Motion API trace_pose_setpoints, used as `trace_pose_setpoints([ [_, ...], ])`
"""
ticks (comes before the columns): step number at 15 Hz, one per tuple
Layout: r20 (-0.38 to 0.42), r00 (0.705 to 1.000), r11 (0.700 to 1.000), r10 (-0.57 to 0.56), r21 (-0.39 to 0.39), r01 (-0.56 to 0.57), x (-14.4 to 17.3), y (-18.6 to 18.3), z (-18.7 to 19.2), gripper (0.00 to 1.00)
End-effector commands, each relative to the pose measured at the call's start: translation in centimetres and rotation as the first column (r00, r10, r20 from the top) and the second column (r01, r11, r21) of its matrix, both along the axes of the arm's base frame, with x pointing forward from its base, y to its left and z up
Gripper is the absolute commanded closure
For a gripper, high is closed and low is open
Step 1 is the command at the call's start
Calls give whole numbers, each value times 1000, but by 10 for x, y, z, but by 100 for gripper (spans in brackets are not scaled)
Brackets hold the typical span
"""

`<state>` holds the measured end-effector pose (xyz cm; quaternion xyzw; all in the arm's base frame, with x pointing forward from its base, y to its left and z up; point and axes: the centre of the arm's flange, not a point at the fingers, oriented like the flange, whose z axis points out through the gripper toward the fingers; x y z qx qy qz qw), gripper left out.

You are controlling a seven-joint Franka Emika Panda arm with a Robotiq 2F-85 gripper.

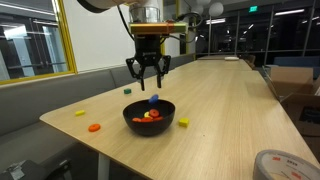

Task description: Pick the orange and blue rings and put them in the bowl

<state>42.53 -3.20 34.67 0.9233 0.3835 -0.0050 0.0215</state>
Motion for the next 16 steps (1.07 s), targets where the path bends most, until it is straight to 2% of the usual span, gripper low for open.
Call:
trace_pose_setpoints([
  [1, -14, 1000, 1000, 5, 15, -4, 3, 10, 3, 11],
  [2, -11, 1000, 1000, 13, 10, -13, 0, 16, 2, 2],
  [3, -6, 999, 999, 37, 4, -37, -6, 25, 1, 0],
  [8, -29, 966, 967, 255, 18, -255, -36, 89, -12, 0],
  [12, -48, 907, 908, 419, 32, -418, -64, 140, -28, 0],
  [14, -54, 885, 887, 462, 31, -461, -75, 161, -37, 0],
  [16, -34, 892, 893, 451, 20, -450, -84, 175, -47, 0],
])
